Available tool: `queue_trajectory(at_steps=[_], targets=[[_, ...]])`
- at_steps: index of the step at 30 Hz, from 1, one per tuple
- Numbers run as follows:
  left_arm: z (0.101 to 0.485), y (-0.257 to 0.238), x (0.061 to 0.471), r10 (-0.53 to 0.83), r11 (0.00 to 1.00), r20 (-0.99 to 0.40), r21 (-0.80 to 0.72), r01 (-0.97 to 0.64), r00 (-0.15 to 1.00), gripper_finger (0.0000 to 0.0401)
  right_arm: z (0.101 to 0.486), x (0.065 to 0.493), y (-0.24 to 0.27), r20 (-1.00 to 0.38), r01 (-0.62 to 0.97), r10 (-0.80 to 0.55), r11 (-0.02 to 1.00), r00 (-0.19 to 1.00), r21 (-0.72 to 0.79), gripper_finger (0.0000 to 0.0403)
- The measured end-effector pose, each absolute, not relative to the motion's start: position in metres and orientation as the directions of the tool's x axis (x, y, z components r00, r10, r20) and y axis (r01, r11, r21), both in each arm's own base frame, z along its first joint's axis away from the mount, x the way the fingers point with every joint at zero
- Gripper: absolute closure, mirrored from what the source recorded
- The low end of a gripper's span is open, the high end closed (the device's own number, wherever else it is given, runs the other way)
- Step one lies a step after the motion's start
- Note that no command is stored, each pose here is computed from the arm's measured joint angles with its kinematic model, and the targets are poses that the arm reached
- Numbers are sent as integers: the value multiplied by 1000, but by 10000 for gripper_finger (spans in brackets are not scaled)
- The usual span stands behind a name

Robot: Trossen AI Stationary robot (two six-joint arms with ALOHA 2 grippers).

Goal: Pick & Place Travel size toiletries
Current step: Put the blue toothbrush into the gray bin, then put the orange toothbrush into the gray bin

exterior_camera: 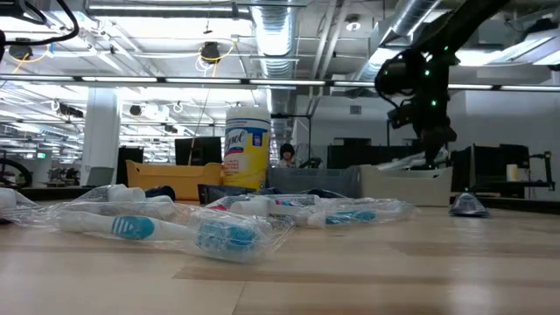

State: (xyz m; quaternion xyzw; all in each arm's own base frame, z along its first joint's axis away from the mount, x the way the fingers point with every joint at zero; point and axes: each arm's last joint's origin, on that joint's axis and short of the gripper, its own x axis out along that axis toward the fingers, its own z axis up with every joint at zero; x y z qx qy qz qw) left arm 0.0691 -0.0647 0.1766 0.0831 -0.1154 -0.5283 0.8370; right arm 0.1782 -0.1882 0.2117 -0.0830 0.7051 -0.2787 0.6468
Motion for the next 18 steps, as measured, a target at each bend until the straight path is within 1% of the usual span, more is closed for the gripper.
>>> queue_trajectory(at_steps=[6,11,14,18], targets=[[177,-65,69,-904,428,109,263,865,415,210,199,180,-194,-875,235,-447,845,-184,-481,342],[177,-65,69,-904,428,108,263,865,414,210,204,182,-194,-873,258,-467,834,-140,-487,317],[177,-65,69,-905,425,108,263,866,411,210,211,181,-193,-873,287,-479,827,-90,-483,290],[177,-65,69,-905,425,108,263,866,411,210,225,178,-188,-856,310,-514,807,-49,-502,236]])
